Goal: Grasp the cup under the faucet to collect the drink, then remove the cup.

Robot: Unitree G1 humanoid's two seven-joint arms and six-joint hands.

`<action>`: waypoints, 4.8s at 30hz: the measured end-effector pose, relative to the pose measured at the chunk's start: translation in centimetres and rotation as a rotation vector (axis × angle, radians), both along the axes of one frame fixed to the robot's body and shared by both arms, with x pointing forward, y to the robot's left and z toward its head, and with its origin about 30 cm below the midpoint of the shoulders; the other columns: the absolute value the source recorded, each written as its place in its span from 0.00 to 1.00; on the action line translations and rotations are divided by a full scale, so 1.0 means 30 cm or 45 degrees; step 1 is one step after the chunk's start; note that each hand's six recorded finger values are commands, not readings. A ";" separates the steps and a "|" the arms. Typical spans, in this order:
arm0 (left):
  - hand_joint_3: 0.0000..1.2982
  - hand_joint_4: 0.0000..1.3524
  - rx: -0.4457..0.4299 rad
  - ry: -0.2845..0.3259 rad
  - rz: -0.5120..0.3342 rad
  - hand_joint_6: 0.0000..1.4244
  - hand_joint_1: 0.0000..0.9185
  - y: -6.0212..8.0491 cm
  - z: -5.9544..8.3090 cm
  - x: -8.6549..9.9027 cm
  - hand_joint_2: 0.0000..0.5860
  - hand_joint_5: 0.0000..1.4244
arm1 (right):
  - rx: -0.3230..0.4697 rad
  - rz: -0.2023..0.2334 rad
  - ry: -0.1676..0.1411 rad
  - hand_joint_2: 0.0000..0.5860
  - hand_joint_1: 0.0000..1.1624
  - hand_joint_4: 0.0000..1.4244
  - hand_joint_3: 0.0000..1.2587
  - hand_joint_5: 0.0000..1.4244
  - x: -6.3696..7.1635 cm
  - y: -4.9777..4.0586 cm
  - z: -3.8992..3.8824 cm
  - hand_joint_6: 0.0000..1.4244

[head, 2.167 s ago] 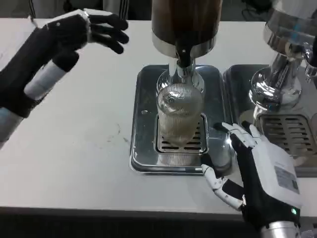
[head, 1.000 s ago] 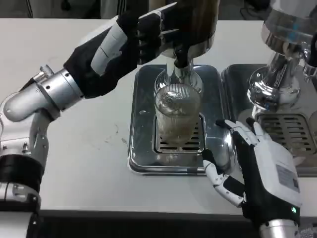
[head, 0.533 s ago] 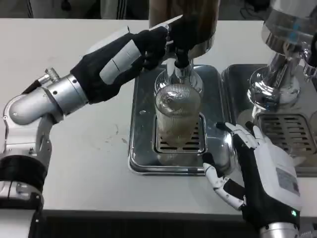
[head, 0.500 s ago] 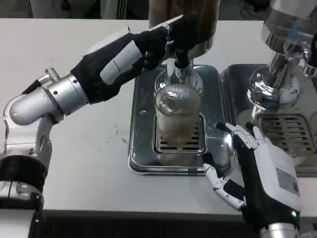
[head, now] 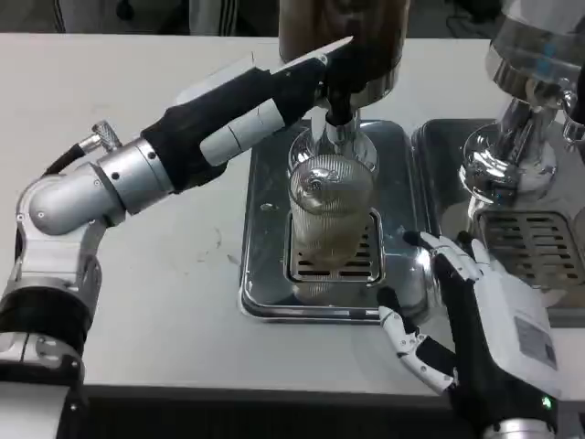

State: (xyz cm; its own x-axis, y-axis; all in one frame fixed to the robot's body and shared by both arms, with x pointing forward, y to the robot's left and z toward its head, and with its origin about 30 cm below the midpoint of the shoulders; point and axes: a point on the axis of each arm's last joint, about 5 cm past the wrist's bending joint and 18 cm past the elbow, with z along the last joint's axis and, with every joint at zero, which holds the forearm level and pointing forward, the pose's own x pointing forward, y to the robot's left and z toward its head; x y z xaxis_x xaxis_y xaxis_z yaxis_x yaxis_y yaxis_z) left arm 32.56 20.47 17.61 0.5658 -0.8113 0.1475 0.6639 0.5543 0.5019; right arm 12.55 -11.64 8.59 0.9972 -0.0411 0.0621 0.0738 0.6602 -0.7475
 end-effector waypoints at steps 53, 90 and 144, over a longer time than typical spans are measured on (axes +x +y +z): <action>0.03 0.00 0.330 -0.320 0.080 0.03 0.00 -0.052 -0.032 -0.027 0.13 0.02 | 0.178 0.008 -0.072 0.66 0.34 0.09 0.10 0.04 0.012 -0.036 0.010 0.03; 0.03 0.00 0.445 -0.465 0.086 0.03 0.00 -0.058 -0.025 -0.031 0.14 0.02 | 0.634 0.189 0.001 0.42 0.43 0.00 0.00 0.00 0.082 -0.056 -0.054 0.00; 0.04 0.00 0.429 -0.497 0.096 0.04 0.00 -0.032 -0.004 -0.036 0.09 0.02 | 0.714 0.286 0.041 0.43 0.43 0.00 0.00 0.00 0.250 -0.029 -0.086 0.00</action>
